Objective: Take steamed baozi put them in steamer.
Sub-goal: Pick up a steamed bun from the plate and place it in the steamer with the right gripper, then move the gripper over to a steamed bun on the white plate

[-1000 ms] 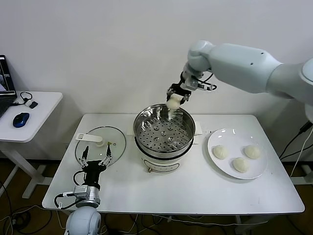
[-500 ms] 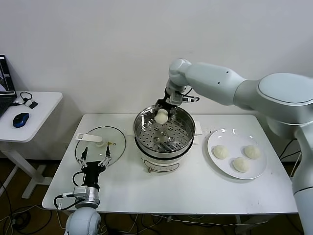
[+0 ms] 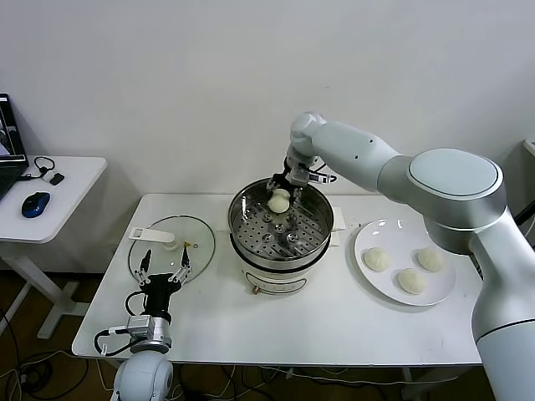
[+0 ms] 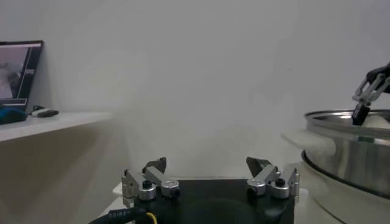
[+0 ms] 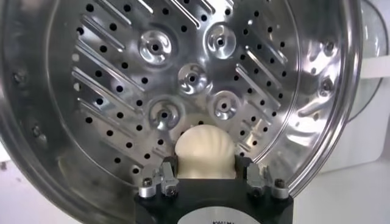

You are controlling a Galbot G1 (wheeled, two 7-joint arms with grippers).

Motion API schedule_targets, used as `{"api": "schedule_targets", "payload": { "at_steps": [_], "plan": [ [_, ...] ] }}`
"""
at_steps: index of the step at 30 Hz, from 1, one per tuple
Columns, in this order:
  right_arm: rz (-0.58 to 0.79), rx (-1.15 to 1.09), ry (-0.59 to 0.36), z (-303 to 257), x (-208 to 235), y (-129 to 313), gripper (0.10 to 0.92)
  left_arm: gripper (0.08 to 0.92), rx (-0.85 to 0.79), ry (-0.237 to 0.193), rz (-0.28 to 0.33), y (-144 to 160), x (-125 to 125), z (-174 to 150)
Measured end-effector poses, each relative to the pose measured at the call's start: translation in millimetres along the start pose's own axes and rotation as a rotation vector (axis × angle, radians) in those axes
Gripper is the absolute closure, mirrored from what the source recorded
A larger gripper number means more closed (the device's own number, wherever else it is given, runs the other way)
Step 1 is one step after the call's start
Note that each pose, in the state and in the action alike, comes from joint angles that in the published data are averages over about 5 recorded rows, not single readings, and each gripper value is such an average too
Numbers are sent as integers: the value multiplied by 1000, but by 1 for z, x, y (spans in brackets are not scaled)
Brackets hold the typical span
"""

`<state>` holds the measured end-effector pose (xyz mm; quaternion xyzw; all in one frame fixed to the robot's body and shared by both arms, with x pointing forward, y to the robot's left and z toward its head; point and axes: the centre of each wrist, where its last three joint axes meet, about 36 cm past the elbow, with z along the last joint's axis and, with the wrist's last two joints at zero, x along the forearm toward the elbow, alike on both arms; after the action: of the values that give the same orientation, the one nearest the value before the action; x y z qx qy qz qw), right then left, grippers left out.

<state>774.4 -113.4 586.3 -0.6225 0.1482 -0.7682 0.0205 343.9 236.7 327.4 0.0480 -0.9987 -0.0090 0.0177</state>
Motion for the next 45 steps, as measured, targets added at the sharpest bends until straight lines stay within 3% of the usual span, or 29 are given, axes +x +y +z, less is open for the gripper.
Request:
{"api": "schedule_targets", "payload": {
  "at_steps": [4, 12, 30, 40, 45],
  "plan": [
    [3, -11, 3, 2, -1, 1, 376, 177, -1, 1, 0, 1, 0, 0],
    [31, -29, -1, 4, 5, -1, 207, 177, -3, -1, 2, 1, 1, -1],
    [10, -48, -79, 5, 89, -4, 200, 177, -7, -8, 11, 1, 7, -12],
    [45, -193, -172, -3, 152, 52, 200, 177, -10, -8, 22, 1, 11, -16],
    [76, -384, -162, -12, 170, 85, 200, 177, -8, -10, 30, -1, 11, -16]
  ]
}}
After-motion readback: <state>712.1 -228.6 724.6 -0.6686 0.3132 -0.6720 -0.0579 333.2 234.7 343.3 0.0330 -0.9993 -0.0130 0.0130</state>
